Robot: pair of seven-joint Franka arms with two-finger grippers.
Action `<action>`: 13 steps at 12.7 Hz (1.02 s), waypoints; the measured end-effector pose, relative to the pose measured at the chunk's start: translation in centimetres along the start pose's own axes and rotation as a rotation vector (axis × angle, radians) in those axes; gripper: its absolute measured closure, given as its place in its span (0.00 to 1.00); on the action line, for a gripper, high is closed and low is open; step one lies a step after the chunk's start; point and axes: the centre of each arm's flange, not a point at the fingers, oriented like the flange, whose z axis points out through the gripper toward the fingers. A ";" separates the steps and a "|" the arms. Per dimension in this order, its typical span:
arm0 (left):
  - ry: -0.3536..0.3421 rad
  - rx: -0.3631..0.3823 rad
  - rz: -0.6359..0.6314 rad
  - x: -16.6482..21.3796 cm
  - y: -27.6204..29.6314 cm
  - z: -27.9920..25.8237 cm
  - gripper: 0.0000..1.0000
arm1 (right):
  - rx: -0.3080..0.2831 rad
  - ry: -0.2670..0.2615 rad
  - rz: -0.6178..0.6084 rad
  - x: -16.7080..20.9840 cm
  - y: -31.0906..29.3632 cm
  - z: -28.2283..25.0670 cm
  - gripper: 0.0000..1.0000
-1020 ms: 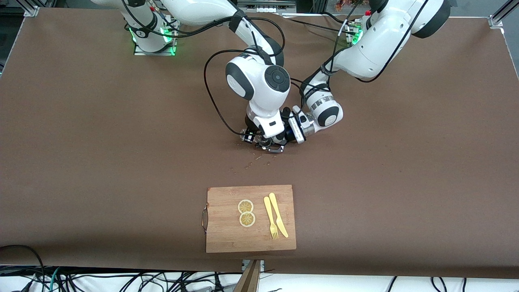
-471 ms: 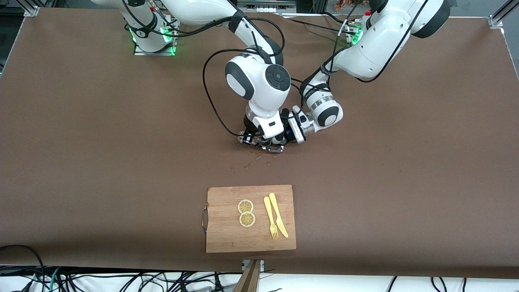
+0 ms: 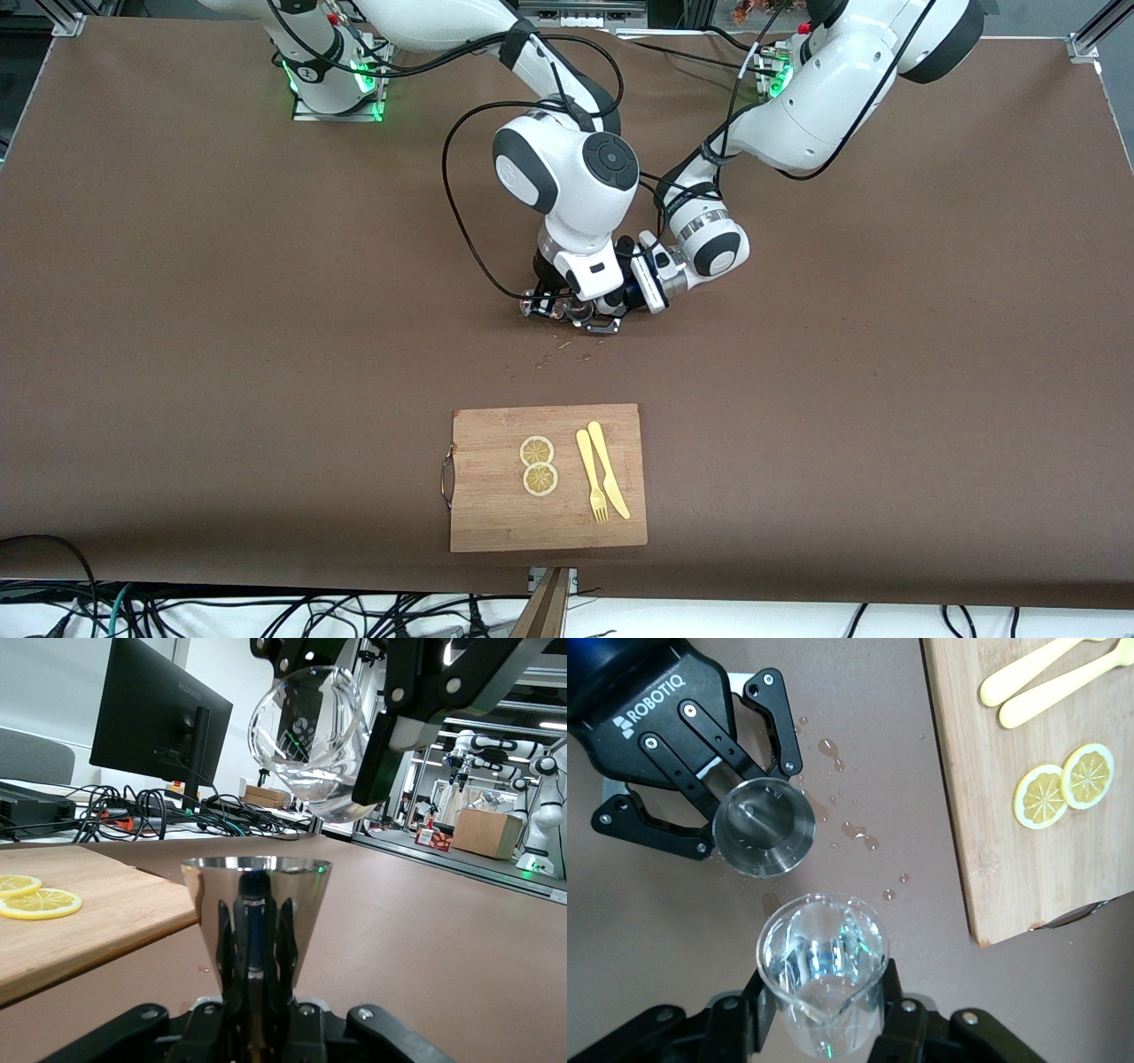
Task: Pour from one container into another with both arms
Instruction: 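Tilt the glass cup with the right gripper, pouring into the held jigger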
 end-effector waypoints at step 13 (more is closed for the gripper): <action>-0.003 0.009 -0.007 -0.1 0.3 0.1 0.91 | -0.086 -0.035 -0.064 1.4 -2.1 -0.2 0.51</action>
